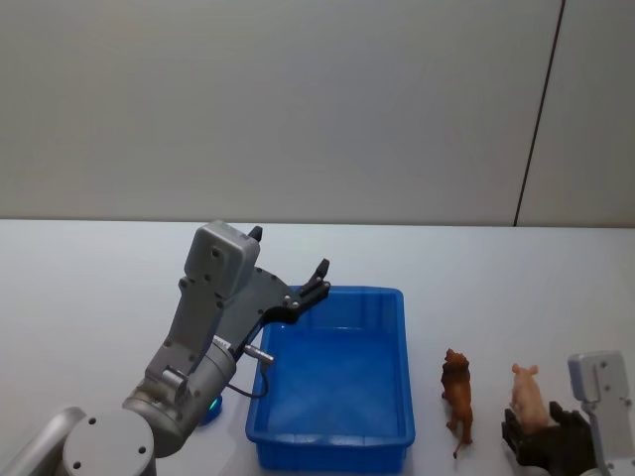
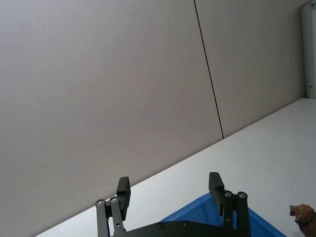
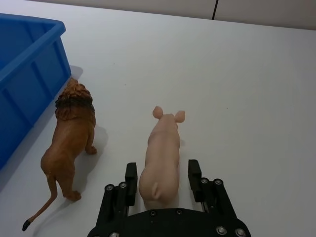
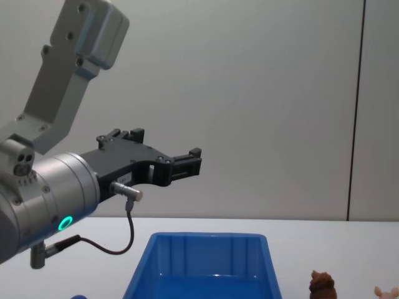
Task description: Pick up the two dolls from the table and place them into the box.
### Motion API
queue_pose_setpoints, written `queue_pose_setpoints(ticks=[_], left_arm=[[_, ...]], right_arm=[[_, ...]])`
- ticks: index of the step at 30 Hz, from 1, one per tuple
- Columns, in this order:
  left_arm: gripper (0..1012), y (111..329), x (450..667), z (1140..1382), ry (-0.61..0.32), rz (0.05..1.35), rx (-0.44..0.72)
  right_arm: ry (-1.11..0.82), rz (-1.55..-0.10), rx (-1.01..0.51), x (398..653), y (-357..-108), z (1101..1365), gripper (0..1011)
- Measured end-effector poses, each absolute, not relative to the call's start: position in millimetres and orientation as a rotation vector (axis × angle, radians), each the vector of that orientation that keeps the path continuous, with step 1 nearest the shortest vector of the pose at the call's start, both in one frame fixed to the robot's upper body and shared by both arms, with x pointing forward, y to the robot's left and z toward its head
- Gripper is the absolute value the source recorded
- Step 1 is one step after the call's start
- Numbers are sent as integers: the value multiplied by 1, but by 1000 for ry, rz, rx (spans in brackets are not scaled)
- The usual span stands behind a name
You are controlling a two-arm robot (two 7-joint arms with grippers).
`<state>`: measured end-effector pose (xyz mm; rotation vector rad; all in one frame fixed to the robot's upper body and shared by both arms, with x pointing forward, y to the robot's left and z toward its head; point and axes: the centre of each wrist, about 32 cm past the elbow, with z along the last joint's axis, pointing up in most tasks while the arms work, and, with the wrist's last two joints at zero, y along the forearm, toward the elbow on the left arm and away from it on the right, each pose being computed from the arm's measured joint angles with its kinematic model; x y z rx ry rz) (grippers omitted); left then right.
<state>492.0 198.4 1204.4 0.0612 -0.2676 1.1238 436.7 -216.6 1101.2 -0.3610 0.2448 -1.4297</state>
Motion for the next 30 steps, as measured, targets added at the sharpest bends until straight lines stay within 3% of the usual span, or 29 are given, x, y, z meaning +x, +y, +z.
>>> queue_pose_setpoints(ticks=[4,10,30], left_arm=[[1001,198,492,1204,-268,1124,61],[1002,198,492,1204,-268,1124,61],[1001,198,492,1204,-268,1124,61]], right_arm=[[242,-1430,-352,437,-217,1099,519],[235,-1431,-341,437,-217,1098,386],[90,-1415,-218,435,-216,1119,381]])
